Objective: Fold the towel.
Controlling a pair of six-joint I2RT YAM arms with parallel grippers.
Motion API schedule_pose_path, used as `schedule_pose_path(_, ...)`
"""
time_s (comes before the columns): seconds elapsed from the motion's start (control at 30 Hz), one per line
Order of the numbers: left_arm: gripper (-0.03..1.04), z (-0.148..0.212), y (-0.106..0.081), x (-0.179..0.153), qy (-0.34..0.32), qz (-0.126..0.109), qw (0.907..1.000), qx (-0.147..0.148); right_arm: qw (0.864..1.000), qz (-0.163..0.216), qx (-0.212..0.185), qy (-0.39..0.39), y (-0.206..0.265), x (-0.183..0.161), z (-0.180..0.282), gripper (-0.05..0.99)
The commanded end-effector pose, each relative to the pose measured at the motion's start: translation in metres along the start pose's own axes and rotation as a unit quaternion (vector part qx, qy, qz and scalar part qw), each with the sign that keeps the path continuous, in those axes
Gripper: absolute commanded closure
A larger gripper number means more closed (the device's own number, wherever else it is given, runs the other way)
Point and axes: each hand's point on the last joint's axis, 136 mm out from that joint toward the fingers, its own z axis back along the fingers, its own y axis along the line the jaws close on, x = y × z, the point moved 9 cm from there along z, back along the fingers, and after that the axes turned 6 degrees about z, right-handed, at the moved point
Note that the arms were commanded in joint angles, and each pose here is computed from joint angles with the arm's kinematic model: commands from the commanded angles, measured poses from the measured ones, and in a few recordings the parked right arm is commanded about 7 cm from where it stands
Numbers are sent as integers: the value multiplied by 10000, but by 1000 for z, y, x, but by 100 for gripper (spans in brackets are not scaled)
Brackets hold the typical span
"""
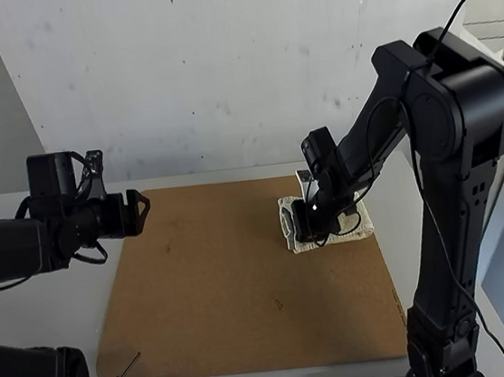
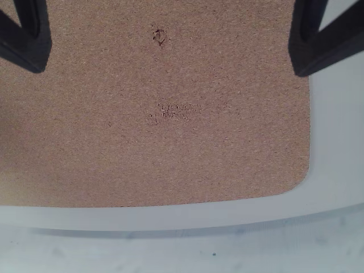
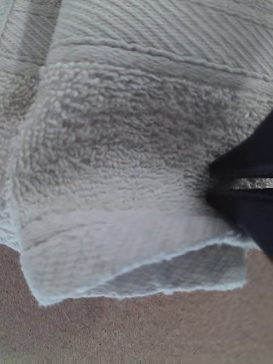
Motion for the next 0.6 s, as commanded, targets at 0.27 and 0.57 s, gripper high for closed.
schedule_pose_path(0.27, 8, 5, -1, 3, -148, -6, 9999, -31, 9970, 55, 752, -179, 29, 2, 8, 91)
schedule_pose_path(0.57, 7, 8, -2, 6, -295, -50, 9995, -35, 9886, -192, 165, -1482, 9, 52, 52, 11)
